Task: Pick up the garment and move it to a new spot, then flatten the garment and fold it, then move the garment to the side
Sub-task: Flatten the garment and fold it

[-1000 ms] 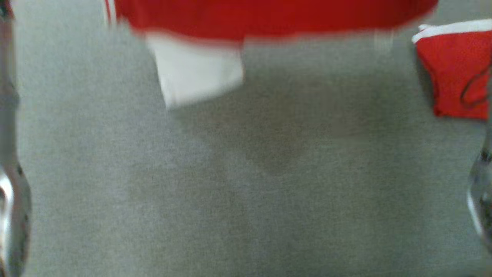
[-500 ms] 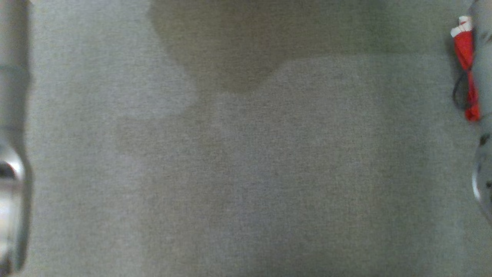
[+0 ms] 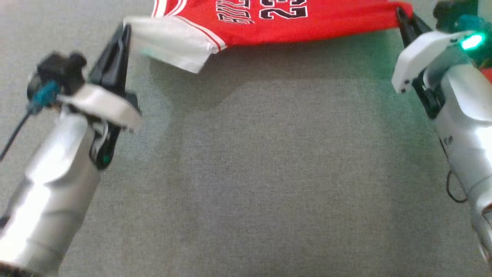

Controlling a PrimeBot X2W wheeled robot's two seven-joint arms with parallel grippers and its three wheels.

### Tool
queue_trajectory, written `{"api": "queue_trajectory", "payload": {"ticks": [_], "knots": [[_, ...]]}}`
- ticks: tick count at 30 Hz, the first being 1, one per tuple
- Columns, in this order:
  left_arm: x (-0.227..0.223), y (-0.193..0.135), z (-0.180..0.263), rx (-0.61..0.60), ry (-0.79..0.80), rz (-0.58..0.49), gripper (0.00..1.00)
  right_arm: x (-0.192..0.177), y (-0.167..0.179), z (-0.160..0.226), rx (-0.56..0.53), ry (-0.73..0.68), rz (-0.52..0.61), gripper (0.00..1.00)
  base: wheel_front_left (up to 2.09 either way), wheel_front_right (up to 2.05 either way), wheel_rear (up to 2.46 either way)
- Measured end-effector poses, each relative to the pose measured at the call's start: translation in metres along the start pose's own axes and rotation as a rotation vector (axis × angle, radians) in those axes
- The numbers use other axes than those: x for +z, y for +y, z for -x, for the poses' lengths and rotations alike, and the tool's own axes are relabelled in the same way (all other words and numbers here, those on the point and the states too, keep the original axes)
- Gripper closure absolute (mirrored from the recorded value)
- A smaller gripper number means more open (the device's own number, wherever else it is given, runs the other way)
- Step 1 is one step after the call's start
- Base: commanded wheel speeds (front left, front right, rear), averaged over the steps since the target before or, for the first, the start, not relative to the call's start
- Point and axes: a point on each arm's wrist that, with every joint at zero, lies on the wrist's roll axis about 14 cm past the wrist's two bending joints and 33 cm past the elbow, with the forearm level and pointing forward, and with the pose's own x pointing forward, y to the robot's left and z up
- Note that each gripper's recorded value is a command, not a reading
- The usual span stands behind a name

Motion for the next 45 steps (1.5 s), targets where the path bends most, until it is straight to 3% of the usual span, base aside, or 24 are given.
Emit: {"api": "queue_trajectory", "payload": {"ticks": [11,17,29,35,45], "knots": [[-0.021,-0.028,0.076,-0.138,0.199,-0.008,1.00,-0.027,0.002,0.056,0.067,0.146,0.053,1.00,0.00,0.00,0.00],[-0.022,-0.041,0.115,-0.177,0.274,0.065,1.00,-0.034,0.002,0.091,0.104,0.226,0.065,1.00,0.00,0.00,0.00],[-0.019,-0.086,0.183,-0.304,0.395,0.104,1.00,-0.066,0.013,0.162,0.186,0.385,-0.015,1.00,0.00,0.00,0.00],[-0.012,-0.096,0.193,-0.347,0.391,0.063,1.00,-0.071,0.025,0.173,0.247,0.412,-0.076,1.00,0.00,0.00,0.00],[-0.035,-0.093,0.185,-0.350,0.486,0.033,1.00,-0.078,0.022,0.162,0.249,0.430,-0.089,1.00,0.00,0.00,0.00]]}}
